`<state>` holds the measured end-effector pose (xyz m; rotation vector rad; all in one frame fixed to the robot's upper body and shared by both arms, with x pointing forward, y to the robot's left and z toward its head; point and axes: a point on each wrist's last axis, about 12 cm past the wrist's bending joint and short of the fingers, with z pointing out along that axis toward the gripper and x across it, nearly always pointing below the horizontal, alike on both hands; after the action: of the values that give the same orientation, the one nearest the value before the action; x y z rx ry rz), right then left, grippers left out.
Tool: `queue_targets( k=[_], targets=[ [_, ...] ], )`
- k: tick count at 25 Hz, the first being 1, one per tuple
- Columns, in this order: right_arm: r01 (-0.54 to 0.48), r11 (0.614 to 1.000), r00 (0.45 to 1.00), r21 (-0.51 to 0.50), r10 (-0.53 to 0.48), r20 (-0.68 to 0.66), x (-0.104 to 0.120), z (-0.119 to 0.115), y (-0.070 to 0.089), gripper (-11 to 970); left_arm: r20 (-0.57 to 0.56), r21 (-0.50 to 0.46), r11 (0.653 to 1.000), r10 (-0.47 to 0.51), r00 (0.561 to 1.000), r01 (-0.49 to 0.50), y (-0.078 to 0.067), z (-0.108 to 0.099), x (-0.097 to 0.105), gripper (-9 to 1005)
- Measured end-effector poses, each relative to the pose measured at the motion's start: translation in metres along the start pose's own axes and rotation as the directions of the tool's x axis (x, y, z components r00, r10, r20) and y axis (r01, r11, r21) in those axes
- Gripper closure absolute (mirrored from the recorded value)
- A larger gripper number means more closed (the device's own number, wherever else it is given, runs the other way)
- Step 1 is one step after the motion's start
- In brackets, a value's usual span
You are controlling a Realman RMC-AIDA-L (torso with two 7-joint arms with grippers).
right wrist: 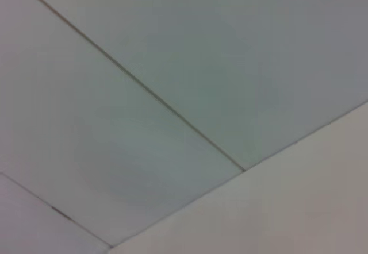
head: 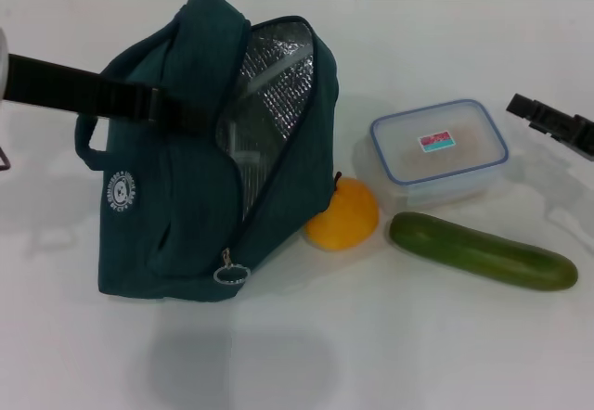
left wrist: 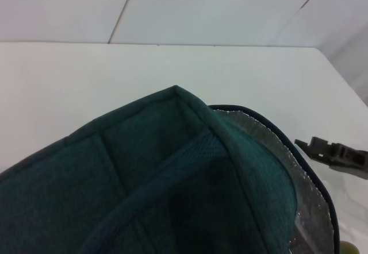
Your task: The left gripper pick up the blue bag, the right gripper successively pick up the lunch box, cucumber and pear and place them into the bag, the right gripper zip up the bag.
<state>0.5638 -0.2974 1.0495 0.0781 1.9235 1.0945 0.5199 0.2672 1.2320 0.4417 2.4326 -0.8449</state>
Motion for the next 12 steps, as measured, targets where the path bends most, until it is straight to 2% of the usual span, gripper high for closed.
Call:
queue_targets(
  k=[12],
  targets=[
    [-0.027,0.999,0.999,-0.029,0.026,-0.019,0.010,0.020,0.012,173,0.009,-0.003,1.000,0.003,1.000,-0.003,0.000,0.000,-0.001,955]
  ],
)
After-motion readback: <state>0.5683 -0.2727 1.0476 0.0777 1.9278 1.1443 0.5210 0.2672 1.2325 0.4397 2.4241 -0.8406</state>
